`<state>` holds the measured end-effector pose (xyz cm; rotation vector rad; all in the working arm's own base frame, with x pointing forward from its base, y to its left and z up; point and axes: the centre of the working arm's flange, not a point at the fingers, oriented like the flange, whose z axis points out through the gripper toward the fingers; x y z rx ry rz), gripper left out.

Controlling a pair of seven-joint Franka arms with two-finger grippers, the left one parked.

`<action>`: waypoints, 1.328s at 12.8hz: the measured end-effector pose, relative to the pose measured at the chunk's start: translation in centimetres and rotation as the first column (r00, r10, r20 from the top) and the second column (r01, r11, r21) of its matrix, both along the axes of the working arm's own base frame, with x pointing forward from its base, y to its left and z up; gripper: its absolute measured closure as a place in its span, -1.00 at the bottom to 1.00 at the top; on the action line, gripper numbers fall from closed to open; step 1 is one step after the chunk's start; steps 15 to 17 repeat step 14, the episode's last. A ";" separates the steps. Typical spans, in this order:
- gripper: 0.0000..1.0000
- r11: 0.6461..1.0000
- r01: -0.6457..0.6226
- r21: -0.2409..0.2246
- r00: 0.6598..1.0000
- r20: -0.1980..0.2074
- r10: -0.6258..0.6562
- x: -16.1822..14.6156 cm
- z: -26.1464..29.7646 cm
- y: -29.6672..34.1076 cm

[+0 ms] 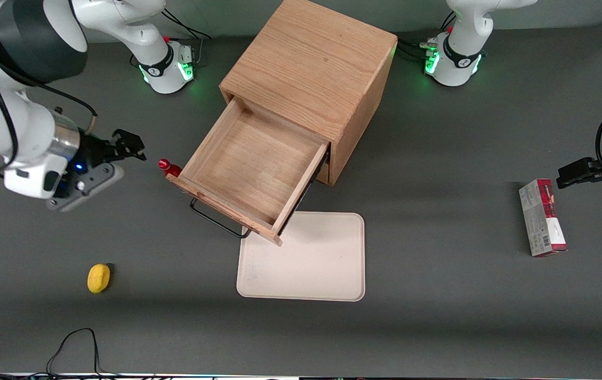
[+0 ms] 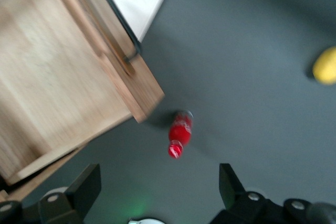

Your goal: Open upper drawer

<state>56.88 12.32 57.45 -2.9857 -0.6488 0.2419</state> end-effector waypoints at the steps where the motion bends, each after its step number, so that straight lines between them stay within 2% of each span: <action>1: -1.00 0.998 0.052 -0.021 0.999 0.013 -0.052 -1.9 0.0 -1.4; 3: -1.00 0.991 0.131 -0.020 0.991 0.025 -0.131 -5.4 0.2 -4.5; 5: -1.00 0.984 0.176 -0.006 0.984 0.021 -0.176 -7.1 0.0 -7.3; 9: -1.00 0.979 0.204 0.002 0.978 0.052 -0.203 -6.8 -0.2 -7.5; 14: -1.00 0.950 0.312 0.002 0.948 0.066 -0.311 -6.5 0.4 -11.1; 17: -1.00 0.950 0.312 0.002 0.948 0.066 -0.311 -6.5 0.4 -11.1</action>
